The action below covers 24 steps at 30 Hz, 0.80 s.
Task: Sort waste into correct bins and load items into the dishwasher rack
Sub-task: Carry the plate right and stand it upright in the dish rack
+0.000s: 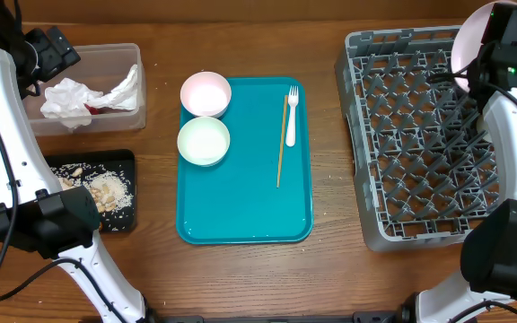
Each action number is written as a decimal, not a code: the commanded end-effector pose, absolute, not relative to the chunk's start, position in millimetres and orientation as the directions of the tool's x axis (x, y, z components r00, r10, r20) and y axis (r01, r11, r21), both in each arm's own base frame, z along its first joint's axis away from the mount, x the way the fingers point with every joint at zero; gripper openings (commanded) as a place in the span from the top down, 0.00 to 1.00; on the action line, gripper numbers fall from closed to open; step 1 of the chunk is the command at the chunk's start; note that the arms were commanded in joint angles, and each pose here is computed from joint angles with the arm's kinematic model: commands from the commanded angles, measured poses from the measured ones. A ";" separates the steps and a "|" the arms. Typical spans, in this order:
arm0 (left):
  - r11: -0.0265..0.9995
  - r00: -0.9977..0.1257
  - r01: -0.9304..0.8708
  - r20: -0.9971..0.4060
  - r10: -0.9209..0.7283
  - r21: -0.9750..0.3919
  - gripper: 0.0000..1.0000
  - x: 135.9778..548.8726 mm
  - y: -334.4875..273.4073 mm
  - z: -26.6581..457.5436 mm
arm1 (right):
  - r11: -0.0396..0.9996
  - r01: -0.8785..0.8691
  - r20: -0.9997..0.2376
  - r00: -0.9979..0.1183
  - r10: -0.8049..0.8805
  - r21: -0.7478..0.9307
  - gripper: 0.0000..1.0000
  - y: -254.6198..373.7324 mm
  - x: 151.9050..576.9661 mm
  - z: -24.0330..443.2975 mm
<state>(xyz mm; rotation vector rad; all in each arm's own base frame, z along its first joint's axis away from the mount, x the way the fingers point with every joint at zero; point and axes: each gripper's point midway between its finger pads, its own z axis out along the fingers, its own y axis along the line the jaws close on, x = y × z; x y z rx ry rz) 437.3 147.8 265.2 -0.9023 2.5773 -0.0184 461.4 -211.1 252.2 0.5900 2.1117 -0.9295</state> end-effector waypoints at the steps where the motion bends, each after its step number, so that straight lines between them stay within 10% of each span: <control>1: 0.776 -0.680 -0.612 -0.400 -0.614 -0.151 0.00 429.3 150.5 280.2 | 0.602 0.636 -0.766 -0.639 0.060 -0.483 0.96 -216.5 462.9 253.4; 14: 0.776 -0.680 -0.612 -0.400 -0.614 -0.151 0.00 429.3 150.5 280.2 | 0.620 0.573 -0.705 -0.708 0.045 -0.535 0.82 -211.5 475.5 215.8; 18: 0.776 -0.680 -0.612 -0.400 -0.615 -0.152 0.00 429.3 150.5 280.2 | 0.646 0.550 -0.715 -0.699 0.009 -0.529 0.63 -188.1 486.4 219.4; 22: 0.776 -0.679 -0.613 -0.400 -0.615 -0.152 0.00 429.3 150.7 280.2 | 0.665 0.538 -0.751 -0.658 -0.054 -0.519 0.00 -143.9 502.1 244.7; 24: 0.776 -0.680 -0.612 -0.400 -0.615 -0.152 0.00 429.3 150.5 280.2 | 0.649 0.564 -0.779 -0.623 -0.073 -0.512 0.00 -124.7 505.1 264.4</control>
